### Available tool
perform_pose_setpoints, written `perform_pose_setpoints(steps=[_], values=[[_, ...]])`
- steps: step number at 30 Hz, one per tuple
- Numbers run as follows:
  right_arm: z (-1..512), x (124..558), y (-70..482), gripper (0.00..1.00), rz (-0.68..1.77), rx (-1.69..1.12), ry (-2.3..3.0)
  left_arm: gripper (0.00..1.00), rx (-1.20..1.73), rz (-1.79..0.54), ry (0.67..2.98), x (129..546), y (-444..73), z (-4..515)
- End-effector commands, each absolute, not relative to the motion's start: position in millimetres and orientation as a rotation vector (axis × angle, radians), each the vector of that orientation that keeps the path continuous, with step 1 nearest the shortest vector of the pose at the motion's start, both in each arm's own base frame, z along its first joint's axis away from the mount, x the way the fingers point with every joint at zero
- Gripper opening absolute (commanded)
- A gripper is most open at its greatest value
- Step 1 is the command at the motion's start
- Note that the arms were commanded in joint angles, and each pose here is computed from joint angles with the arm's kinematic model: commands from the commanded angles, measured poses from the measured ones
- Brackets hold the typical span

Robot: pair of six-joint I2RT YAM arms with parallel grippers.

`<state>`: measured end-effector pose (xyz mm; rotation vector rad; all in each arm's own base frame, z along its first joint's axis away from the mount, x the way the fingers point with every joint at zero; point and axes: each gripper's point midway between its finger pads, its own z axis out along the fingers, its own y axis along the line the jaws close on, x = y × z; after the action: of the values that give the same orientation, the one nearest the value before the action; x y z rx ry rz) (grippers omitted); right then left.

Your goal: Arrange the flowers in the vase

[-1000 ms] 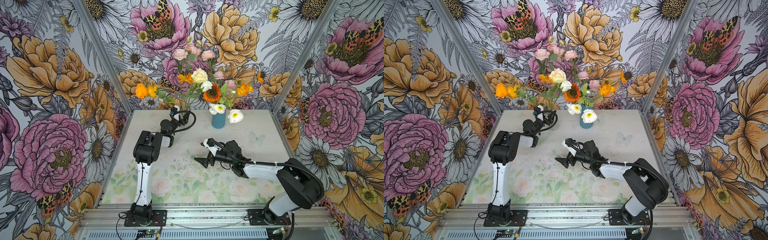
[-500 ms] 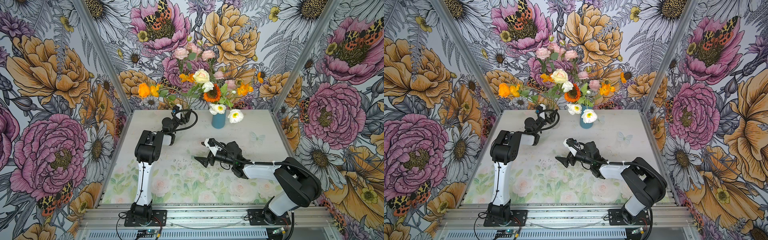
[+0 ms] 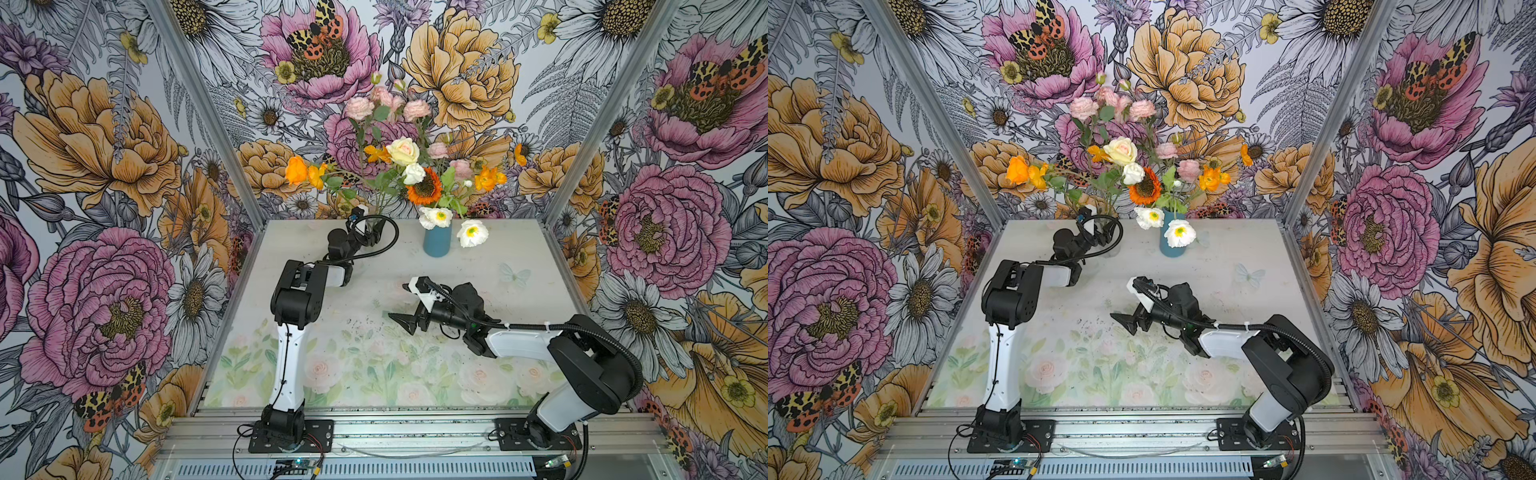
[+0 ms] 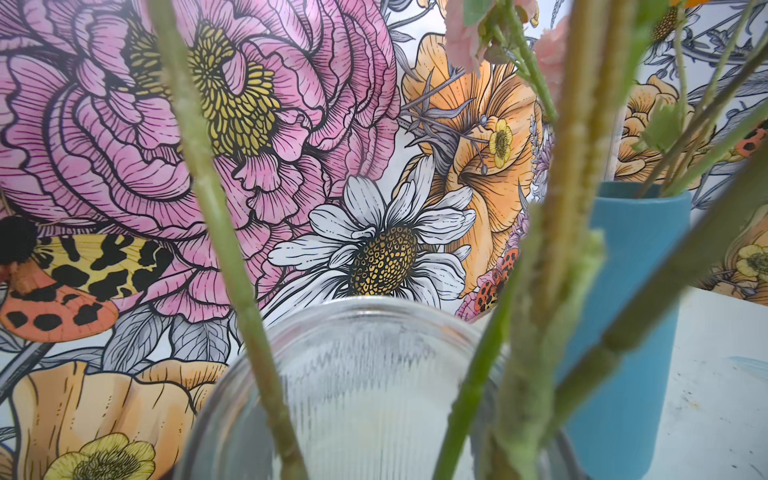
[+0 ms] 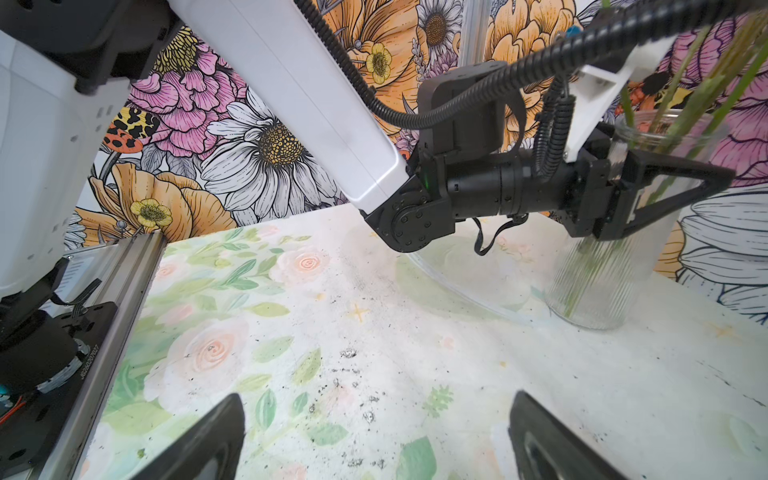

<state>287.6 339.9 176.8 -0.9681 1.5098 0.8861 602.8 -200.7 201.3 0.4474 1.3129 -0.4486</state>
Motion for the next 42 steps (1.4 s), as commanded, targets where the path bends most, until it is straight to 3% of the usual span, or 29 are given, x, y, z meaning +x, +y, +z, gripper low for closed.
perform_pose_setpoints(steps=[1, 17, 23, 28, 29, 30, 42], values=[[177.3, 288.7, 340.7, 1.0, 0.902, -0.964, 1.503, 0.31, 0.414, -0.402, 1.206, 609.1, -189.4, 240.6], [174.4, 287.9, 343.3, 0.99, 0.918, -0.978, 1.514, 0.37, 0.424, -0.381, 1.259, 617.1, -188.3, 230.0], [173.6, 288.1, 344.8, 1.0, 0.925, -0.984, 1.52, 0.5, 0.397, -0.386, 1.272, 617.9, -184.7, 224.3], [173.5, 287.9, 344.6, 1.0, 0.924, -0.984, 1.52, 0.7, 0.397, -0.395, 1.252, 615.1, -188.1, 223.7], [172.5, 288.2, 344.5, 1.0, 0.923, -0.985, 1.523, 0.79, 0.399, -0.387, 1.256, 615.5, -188.4, 222.5], [172.4, 288.1, 345.0, 1.0, 0.924, -0.986, 1.522, 0.98, 0.406, -0.382, 1.259, 615.5, -190.3, 221.5], [171.8, 287.7, 345.5, 0.99, 0.927, -0.988, 1.525, 0.99, 0.402, -0.367, 1.262, 615.1, -189.4, 220.0]])
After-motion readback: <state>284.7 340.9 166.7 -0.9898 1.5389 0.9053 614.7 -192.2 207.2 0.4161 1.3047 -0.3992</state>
